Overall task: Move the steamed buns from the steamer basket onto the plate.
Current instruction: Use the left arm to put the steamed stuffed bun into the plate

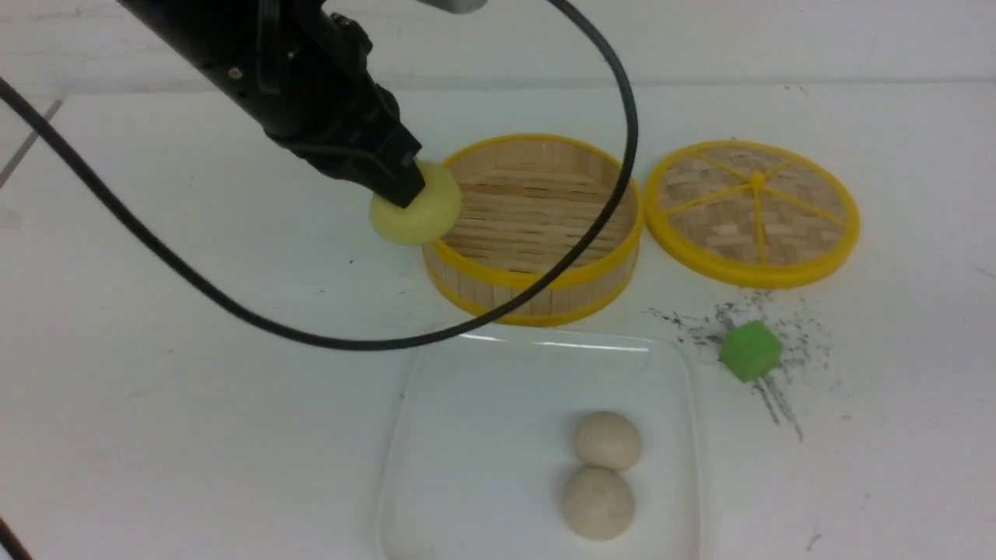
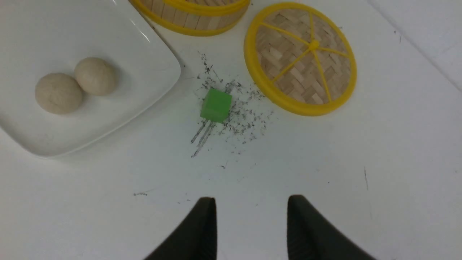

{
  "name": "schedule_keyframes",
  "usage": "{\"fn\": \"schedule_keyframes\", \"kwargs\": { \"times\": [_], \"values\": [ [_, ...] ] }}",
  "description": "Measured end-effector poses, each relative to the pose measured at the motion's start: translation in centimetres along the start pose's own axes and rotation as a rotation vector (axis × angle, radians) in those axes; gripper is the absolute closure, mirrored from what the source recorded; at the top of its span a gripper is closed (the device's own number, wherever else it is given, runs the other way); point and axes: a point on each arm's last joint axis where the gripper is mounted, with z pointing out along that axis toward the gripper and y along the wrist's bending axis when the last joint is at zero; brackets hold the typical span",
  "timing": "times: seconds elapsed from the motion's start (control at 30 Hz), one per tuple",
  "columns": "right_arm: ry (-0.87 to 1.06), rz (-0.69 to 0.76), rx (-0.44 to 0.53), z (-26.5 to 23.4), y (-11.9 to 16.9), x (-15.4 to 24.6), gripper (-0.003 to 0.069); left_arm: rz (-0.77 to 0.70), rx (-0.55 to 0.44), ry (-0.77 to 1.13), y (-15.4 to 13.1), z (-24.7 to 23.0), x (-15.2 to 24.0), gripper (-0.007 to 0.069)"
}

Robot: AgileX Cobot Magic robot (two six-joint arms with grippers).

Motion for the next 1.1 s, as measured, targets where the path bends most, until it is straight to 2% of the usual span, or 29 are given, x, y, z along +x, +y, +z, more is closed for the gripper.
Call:
{"fn": "schedule_keyframes", "kwargs": {
  "times": [0.27,0.5,0.67,1.1],
  "values": [
    [-0.018,0.019,0.01,-0.6,0.1,0.3,0.0365,-0.094,0.168,0.139,-1.8,3.7,5.1,0.0603],
    [-0.018,0.022,0.01,-0.6,0.1,0.3,0.0365,-0.109,0.262,0.181,-2.5,6.0,7.2,0.0603],
    [-0.024,0.027,-0.003,-0.6,0.2,0.2,0.0365,-0.129,0.301,0.168,-1.9,8.5,7.1,0.0603],
    [-0.029,0.03,-0.012,-0.6,0.3,0.2,0.0365,-0.138,0.308,0.235,0.4,15.1,8.2,0.0603]
  ]
}}
